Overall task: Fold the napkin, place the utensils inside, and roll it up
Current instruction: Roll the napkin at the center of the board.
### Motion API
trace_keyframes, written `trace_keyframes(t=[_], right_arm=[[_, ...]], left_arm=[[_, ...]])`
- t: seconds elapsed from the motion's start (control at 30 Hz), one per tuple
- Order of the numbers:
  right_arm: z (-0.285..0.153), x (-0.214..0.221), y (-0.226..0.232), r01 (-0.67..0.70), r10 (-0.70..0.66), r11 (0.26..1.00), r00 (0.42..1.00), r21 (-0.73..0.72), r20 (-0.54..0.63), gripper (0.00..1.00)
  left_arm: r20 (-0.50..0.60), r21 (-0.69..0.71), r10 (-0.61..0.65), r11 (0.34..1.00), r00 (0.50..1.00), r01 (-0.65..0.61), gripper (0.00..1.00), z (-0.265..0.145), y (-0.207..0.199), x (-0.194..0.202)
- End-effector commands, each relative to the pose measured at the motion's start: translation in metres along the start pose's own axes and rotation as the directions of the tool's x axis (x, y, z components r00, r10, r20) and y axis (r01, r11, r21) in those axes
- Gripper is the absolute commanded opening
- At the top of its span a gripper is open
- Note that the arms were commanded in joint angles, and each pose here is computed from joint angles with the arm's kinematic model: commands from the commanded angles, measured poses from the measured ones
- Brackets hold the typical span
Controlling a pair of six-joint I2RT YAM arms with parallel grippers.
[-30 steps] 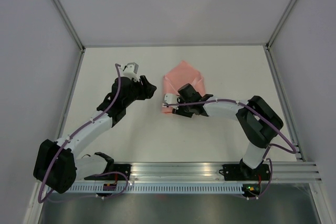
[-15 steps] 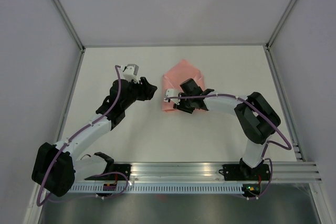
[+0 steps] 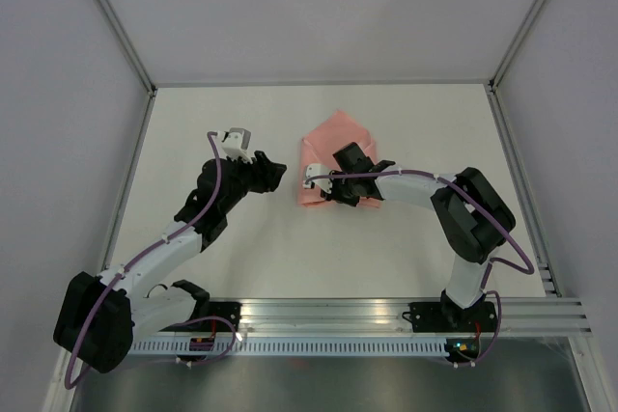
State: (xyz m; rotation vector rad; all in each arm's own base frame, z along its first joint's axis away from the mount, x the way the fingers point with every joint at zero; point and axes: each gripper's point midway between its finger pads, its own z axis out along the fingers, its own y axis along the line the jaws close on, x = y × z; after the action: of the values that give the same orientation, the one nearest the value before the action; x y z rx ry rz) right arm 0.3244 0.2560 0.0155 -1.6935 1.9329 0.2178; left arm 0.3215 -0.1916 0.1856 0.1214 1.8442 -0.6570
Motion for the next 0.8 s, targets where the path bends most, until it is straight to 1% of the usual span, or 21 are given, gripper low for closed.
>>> trace_keyframes(t=[0.0, 0.03, 0.07, 0.1, 0.17, 0.23, 0.27, 0.3, 0.33, 0.4, 0.43, 0.47, 0.5, 0.53, 0.6, 0.73, 0.77], right_arm=[[0.01, 0.04, 0.036, -0.06, 0.042, 0.986, 0.992, -0.154, -0.116, 0.25], [0.009, 0.04, 0.035, -0.064, 0.046, 0.986, 0.992, -0.153, -0.116, 0.24], [0.009, 0.042, 0.037, -0.067, 0.047, 0.984, 0.991, -0.164, -0.122, 0.22], [0.01, 0.043, 0.037, -0.074, 0.053, 0.983, 0.991, -0.167, -0.125, 0.21], [0.01, 0.045, 0.039, -0.079, 0.057, 0.981, 0.99, -0.177, -0.13, 0.2], [0.011, 0.046, 0.041, -0.083, 0.058, 0.977, 0.99, -0.194, -0.132, 0.18], [0.01, 0.047, 0.042, -0.089, 0.061, 0.975, 0.989, -0.202, -0.137, 0.17], [0.011, 0.049, 0.043, -0.096, 0.067, 0.972, 0.988, -0.213, -0.141, 0.17], [0.011, 0.048, 0.045, -0.101, 0.07, 0.968, 0.988, -0.23, -0.136, 0.17], [0.011, 0.05, 0.044, -0.119, 0.085, 0.961, 0.986, -0.248, -0.145, 0.16], [0.011, 0.049, 0.045, -0.123, 0.089, 0.957, 0.986, -0.264, -0.138, 0.16], [0.01, 0.047, 0.043, -0.133, 0.098, 0.953, 0.986, -0.273, -0.138, 0.15], [0.011, 0.05, 0.043, -0.147, 0.109, 0.948, 0.983, -0.283, -0.145, 0.15], [0.011, 0.049, 0.042, -0.152, 0.115, 0.945, 0.983, -0.289, -0.142, 0.15], [0.011, 0.048, 0.04, -0.165, 0.128, 0.939, 0.982, -0.302, -0.138, 0.15], [0.013, 0.05, 0.041, -0.174, 0.133, 0.932, 0.98, -0.318, -0.146, 0.14], [0.013, 0.05, 0.04, -0.174, 0.133, 0.931, 0.98, -0.32, -0.146, 0.14]], left_arm=[[0.156, 0.037, 0.048, 0.998, 0.987, -0.055, 0.6, -0.008, -0.01, -0.034], [0.161, 0.033, 0.05, 0.998, 0.986, -0.056, 0.6, -0.01, -0.007, -0.03], [0.199, 0.041, 0.052, 0.997, 0.979, -0.062, 0.6, -0.014, -0.01, -0.038], [0.211, 0.043, 0.06, 0.997, 0.976, -0.07, 0.6, -0.016, -0.01, -0.039], [0.227, 0.047, 0.073, 0.995, 0.971, -0.086, 0.56, -0.02, -0.01, -0.038], [0.246, 0.06, 0.122, 0.988, 0.962, -0.141, 0.52, -0.022, -0.016, -0.037], [0.254, 0.045, 0.138, 0.987, 0.957, -0.154, 0.47, -0.023, -0.015, -0.037], [0.262, 0.025, 0.173, 0.982, 0.949, -0.186, 0.44, -0.023, -0.015, -0.037], [0.264, -0.001, 0.189, 0.981, 0.946, -0.196, 0.42, -0.023, -0.012, -0.036], [0.262, -0.025, 0.242, 0.969, 0.934, -0.244, 0.41, -0.022, -0.012, -0.032], [0.276, -0.073, 0.248, 0.969, 0.928, -0.237, 0.38, -0.023, -0.004, -0.032], [0.287, -0.09, 0.247, 0.969, 0.925, -0.231, 0.36, -0.024, -0.001, -0.033], [0.306, -0.101, 0.24, 0.97, 0.921, -0.219, 0.36, -0.026, 0.002, -0.033], [0.362, -0.096, 0.229, 0.973, 0.904, -0.209, 0.36, -0.033, 0.002, -0.037], [0.398, -0.091, 0.226, 0.974, 0.889, -0.207, 0.38, -0.038, 0.002, -0.037], [0.401, -0.048, 0.292, 0.953, 0.868, -0.299, 0.41, -0.038, -0.008, -0.032], [0.427, -0.045, 0.303, 0.948, 0.852, -0.314, 0.41, -0.042, -0.012, -0.037]])
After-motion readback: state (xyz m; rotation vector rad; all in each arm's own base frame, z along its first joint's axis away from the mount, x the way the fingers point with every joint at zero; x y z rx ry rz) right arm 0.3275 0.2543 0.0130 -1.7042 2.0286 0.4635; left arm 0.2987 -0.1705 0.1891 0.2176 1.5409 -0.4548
